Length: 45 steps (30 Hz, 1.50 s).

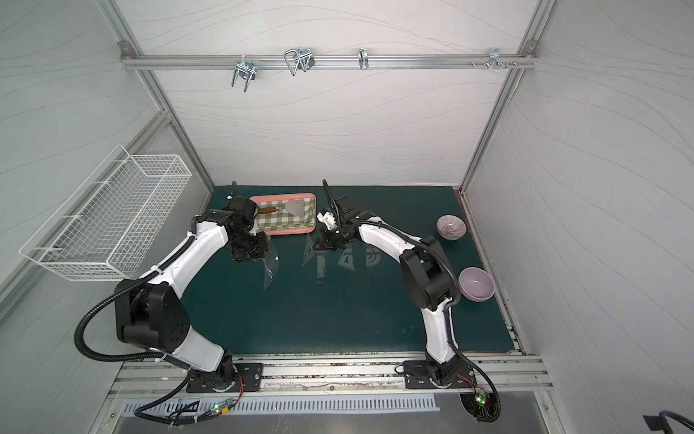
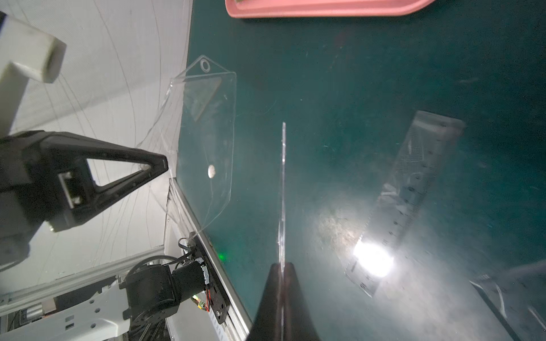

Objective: Open the ruler set and take out the ruler
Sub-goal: Place the ruler at the center of the board.

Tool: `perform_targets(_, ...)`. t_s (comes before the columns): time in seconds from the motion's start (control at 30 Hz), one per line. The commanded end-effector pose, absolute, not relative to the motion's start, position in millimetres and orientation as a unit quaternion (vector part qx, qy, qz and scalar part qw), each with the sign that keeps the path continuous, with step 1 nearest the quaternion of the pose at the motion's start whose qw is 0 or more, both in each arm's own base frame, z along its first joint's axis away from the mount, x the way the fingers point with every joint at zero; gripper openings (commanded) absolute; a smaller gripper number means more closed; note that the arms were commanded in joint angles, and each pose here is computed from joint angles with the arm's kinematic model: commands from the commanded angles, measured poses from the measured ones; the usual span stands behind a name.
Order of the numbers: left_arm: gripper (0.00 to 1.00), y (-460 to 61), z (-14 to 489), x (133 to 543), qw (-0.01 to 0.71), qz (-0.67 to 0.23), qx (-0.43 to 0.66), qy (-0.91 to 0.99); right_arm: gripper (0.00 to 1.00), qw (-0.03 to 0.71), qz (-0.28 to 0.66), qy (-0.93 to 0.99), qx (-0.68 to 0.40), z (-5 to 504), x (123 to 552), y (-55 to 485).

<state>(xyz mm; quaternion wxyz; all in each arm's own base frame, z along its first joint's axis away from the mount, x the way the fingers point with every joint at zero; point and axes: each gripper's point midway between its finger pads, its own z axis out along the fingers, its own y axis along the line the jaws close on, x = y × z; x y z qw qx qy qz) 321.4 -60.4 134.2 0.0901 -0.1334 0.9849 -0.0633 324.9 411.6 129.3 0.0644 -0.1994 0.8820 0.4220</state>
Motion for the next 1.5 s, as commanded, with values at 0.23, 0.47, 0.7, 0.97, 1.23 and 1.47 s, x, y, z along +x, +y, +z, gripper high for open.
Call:
perform_targets(0.23,0.0,-39.6,115.3,313.3,0.031,0.007,-0.107,0.994,0.0,-0.006,0.423,0.884,-0.202,72.5,314.7,446.8)
perform_targets(0.47,0.0,-32.9,117.4,314.6,0.022,0.031,-0.098,0.994,0.14,-0.013,0.406,0.892,-0.2,57.7,314.2,443.4)
perform_targets(0.7,0.0,-61.1,140.2,328.4,0.059,-0.057,-0.085,0.993,0.29,-0.014,0.397,0.896,-0.199,51.0,314.9,440.9)
perform_targets(0.97,0.0,-98.1,169.8,341.5,0.114,-0.267,-0.099,0.952,0.33,-0.004,0.395,0.896,-0.204,58.7,314.1,435.8)
perform_targets(1.23,0.0,-85.7,148.9,337.6,0.114,-0.39,-0.156,0.9,0.34,0.02,0.394,0.894,-0.211,76.6,317.2,424.6)
perform_targets(1.47,0.0,-79.2,124.2,327.7,0.104,-0.398,-0.157,0.898,0.35,0.035,0.4,0.891,-0.212,87.1,318.6,419.2)
